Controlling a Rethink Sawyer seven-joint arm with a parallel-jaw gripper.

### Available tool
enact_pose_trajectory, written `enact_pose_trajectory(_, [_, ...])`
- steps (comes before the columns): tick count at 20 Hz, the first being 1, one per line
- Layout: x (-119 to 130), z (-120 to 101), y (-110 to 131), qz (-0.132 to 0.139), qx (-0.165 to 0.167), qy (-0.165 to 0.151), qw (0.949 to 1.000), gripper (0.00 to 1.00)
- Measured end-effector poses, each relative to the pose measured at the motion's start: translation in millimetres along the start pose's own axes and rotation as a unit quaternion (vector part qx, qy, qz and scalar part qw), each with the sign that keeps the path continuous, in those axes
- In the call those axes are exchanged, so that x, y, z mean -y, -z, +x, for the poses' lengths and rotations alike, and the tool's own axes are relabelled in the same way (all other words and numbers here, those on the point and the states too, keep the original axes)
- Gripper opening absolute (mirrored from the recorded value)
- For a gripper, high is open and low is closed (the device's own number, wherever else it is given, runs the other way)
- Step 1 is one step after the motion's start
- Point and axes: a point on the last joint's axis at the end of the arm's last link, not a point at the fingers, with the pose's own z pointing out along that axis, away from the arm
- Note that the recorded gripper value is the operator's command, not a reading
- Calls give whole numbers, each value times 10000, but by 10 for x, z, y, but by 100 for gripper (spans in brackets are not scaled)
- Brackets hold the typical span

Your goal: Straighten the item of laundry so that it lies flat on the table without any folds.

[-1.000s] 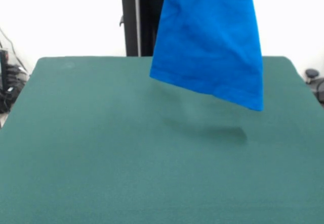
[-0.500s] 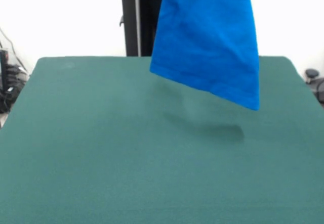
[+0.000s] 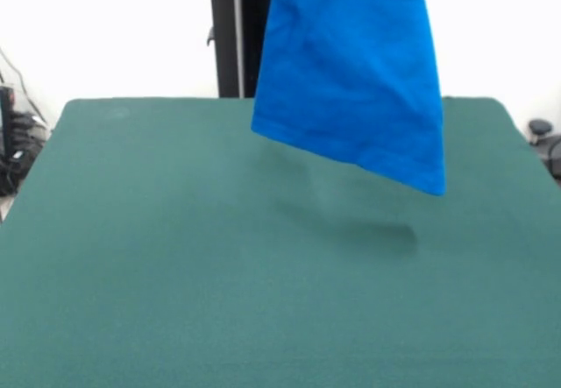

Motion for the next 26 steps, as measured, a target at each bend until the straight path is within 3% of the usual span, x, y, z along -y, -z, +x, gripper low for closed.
enact_pose_trajectory(8, [115, -4, -55, 9, 122, -125, 9998, 0])
enact_pose_trajectory(19, [235, 319, 55, -36, 249, -159, 9996, 0])
enact_pose_trajectory(26, [224, 573, 282, -64, 497, 44, 9987, 0])
